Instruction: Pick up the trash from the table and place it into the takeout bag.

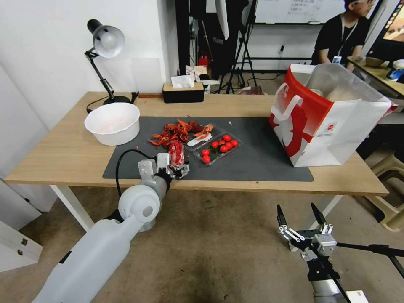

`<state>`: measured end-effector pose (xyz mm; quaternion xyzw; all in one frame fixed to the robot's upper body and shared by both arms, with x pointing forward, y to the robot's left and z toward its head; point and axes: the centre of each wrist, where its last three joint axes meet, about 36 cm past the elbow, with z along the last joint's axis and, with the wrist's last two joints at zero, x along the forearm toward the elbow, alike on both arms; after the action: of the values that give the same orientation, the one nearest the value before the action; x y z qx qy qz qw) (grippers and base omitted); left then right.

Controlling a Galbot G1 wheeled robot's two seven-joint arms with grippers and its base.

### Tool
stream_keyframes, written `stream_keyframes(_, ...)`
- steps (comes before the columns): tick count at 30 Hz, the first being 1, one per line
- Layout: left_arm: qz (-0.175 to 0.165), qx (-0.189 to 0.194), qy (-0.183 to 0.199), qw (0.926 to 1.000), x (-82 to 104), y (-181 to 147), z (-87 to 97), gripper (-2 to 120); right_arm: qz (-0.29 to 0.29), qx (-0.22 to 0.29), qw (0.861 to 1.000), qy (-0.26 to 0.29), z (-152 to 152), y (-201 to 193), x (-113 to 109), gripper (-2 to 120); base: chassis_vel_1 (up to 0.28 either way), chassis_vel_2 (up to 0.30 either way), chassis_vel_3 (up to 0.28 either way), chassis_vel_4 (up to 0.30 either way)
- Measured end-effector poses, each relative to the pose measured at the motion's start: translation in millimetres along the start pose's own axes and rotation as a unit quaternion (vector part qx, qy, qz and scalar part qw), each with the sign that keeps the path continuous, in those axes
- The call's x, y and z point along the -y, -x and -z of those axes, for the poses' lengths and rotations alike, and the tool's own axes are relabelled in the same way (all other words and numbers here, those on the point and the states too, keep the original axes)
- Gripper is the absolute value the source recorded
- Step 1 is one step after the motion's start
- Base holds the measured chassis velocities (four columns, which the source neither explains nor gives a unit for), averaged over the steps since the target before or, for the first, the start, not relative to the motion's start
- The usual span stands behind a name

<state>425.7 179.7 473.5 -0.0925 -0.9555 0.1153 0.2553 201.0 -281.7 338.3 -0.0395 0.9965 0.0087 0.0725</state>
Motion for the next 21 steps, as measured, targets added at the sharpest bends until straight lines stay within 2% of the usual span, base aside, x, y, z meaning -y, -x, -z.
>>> stream_keyframes(9, -0.012, 0.031, -0.011, 0.9994, -11.4, -7.9, 3.5, 52, 0.003, 0.000, 1.000, 0.003, -0.4, 0.7, -3.4, 100, 0.000, 0.000, 0.000, 0.000)
stream_keyframes(12, -0.052, 0.101, 0.009, 0.9935, -20.7, -13.5, 5.9, 52, 0.004, 0.001, 1.000, 0.003, -0.6, 1.2, -3.9, 100, 0.000, 0.000, 0.000, 0.000)
stream_keyframes(13, -0.052, 0.101, 0.009, 0.9935, -20.7, -13.5, 5.9, 52, 0.004, 0.001, 1.000, 0.003, -0.6, 1.2, -3.9, 100, 0.000, 0.000, 0.000, 0.000)
stream_keyframes(15, -0.101, 0.140, 0.023, 0.9847, -27.2, -12.2, 9.9, 52, 0.004, 0.000, 1.000, 0.004, -1.3, 0.8, -4.2, 100, 0.000, 0.000, 0.000, 0.000)
stream_keyframes(17, -0.156, 0.173, 0.031, 0.9720, -31.8, -2.2, 16.8, 52, 0.003, 0.000, 1.000, 0.004, -1.5, 1.1, -5.1, 100, 0.000, 0.000, 0.000, 0.000)
stream_keyframes(18, -0.156, 0.173, 0.031, 0.9720, -31.8, -2.2, 16.8, 52, 0.003, 0.000, 1.000, 0.004, -1.5, 1.1, -5.1, 100, 0.000, 0.000, 0.000, 0.000)
stream_keyframes(19, -0.179, 0.186, 0.035, 0.9655, -33.6, 4.0, 20.1, 52, 0.003, 0.001, 1.000, 0.005, -1.6, 1.3, -5.7, 100, 0.000, 0.000, 0.000, 0.000)
stream_keyframes(20, -0.208, 0.203, 0.042, 0.9559, -35.1, 13.6, 25.6, 52, 0.002, 0.000, 1.000, 0.005, -1.7, 1.6, -6.2, 100, 0.000, 0.000, 0.000, 0.000)
stream_keyframes(21, -0.208, 0.203, 0.042, 0.9559, -35.1, 13.6, 25.6, 52, 0.002, 0.000, 1.000, 0.005, -1.7, 1.6, -6.2, 100, 0.000, 0.000, 0.000, 0.000)
